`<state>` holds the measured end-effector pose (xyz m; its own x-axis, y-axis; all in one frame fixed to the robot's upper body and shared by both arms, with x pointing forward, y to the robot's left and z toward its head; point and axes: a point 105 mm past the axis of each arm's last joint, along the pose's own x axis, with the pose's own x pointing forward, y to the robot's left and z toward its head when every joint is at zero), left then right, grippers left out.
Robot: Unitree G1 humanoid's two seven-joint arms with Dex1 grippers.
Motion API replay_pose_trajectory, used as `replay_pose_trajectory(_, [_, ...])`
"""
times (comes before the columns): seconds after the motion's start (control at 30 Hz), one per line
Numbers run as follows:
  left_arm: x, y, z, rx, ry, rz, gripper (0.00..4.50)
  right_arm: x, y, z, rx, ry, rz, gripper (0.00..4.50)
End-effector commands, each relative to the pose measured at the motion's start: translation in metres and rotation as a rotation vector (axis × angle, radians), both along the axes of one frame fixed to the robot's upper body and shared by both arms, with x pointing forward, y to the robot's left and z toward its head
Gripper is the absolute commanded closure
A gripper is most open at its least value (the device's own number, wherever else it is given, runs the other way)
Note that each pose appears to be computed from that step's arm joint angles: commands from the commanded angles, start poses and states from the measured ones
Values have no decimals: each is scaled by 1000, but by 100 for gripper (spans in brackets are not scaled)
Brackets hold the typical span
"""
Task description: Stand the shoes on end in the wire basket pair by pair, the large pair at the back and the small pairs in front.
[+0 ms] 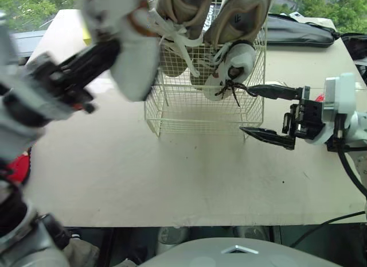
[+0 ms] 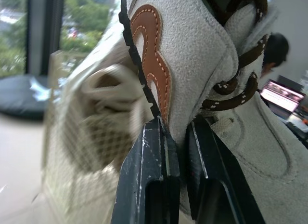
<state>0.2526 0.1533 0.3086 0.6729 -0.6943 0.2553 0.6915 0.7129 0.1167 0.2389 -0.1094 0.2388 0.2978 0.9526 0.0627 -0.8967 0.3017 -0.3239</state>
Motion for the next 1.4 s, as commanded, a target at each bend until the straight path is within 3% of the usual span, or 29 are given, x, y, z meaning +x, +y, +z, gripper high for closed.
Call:
replay_pose_trajectory(0.03, [20, -8, 10, 76, -276, 189, 449, -6, -5, 11, 5, -51, -31, 66])
replay_pose_trajectory(0.2, [44, -11, 0, 173, -568, 369, 449, -12, -9, 16, -5, -68, -80, 66])
replay_pose_trajectory(0.3, [52, -9, -16, 222, -665, 444, 449, -14, -11, 17, -12, -74, -109, 66])
replay_pose_trajectory(0.47, [65, -17, -69, 301, -679, 480, 449, -18, -15, 18, -18, -75, -151, 66])
replay_pose_trajectory(0.6, [69, -6, -105, 331, -569, 531, 449, -19, -19, 17, -19, -72, -183, 66])
replay_pose_trajectory(0.67, [61, -3, -110, 260, -497, 477, 349, -19, -21, 16, -20, -66, -196, 66])
replay_pose_trajectory(0.73, [55, 4, -106, 195, -453, 481, 281, -19, -23, 14, -17, -60, -204, 66])
replay_pose_trajectory(0.83, [42, 11, -99, 146, -402, 456, 115, -19, -27, 12, -13, -51, -212, 66])
replay_pose_trajectory(0.93, [29, 21, -97, 104, -287, 410, 10, -17, -34, 8, -15, -40, -241, 66])
replay_pose_trajectory(1.17, [-14, -6, -97, 111, 64, -105, 10, 4, -92, -24, -48, 102, -604, 66])
replay_pose_trajectory(1.27, [-22, -35, -93, 164, 155, -301, 10, 1, -122, -44, -100, 184, -772, 66])
replay_pose_trajectory(1.33, [-27, -55, -104, 275, 244, -447, 10, 4, -146, -57, -136, 245, -927, 66])
replay_pose_trajectory(1.4, [-24, -68, -97, 271, 274, -521, 10, 14, -173, -62, -169, 274, -1093, 66])
